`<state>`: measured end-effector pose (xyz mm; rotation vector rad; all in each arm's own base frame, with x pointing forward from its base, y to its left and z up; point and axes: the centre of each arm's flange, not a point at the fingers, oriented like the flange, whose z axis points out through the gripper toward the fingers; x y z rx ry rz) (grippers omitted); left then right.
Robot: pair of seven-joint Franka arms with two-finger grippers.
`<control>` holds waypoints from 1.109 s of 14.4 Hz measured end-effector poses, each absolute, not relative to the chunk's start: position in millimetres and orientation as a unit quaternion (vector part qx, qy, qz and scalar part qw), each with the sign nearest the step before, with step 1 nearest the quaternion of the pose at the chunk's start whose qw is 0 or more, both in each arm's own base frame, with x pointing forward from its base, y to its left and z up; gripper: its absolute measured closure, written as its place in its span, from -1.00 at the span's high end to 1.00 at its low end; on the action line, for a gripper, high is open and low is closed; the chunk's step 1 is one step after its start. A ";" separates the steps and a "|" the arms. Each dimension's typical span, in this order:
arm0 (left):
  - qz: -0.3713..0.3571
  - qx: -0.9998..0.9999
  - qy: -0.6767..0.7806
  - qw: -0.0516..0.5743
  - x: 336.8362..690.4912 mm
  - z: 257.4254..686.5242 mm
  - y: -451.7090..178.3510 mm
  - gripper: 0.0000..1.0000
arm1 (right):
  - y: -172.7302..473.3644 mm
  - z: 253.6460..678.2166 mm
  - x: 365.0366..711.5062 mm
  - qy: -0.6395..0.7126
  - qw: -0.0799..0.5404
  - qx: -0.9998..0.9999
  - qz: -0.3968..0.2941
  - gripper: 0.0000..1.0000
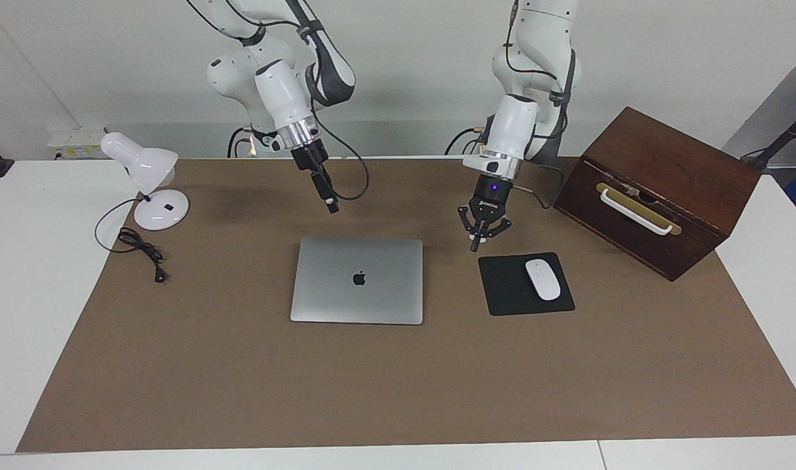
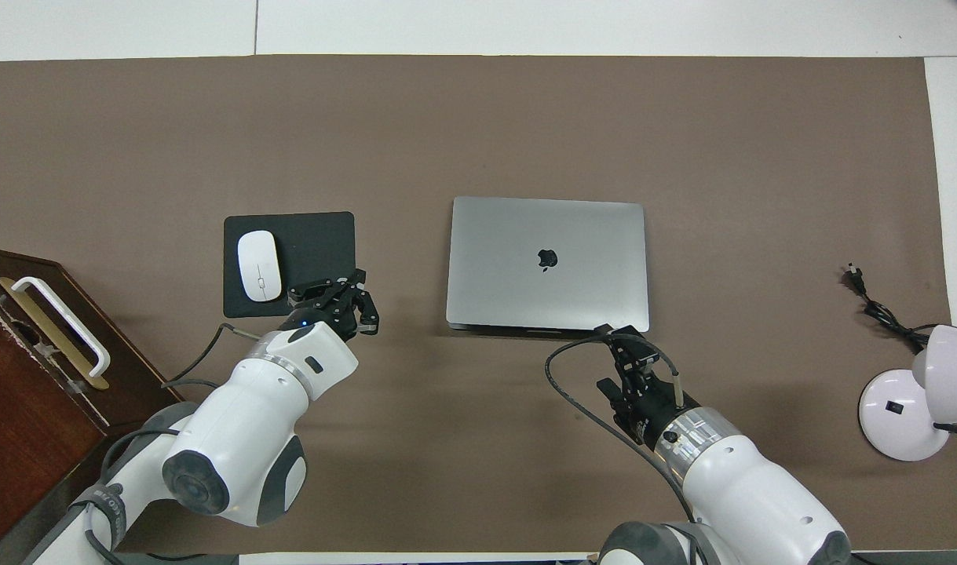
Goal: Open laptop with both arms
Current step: 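Press the left gripper on the laptop base while the right gripper reaches the lid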
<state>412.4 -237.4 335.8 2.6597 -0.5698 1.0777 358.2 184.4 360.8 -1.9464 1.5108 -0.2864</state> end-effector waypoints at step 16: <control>0.322 0.896 -0.280 0.121 360.7 282.1 -302.7 -0.98 | 188.7 340.5 406.7 0.588 0.300 -0.742 -0.119 1.00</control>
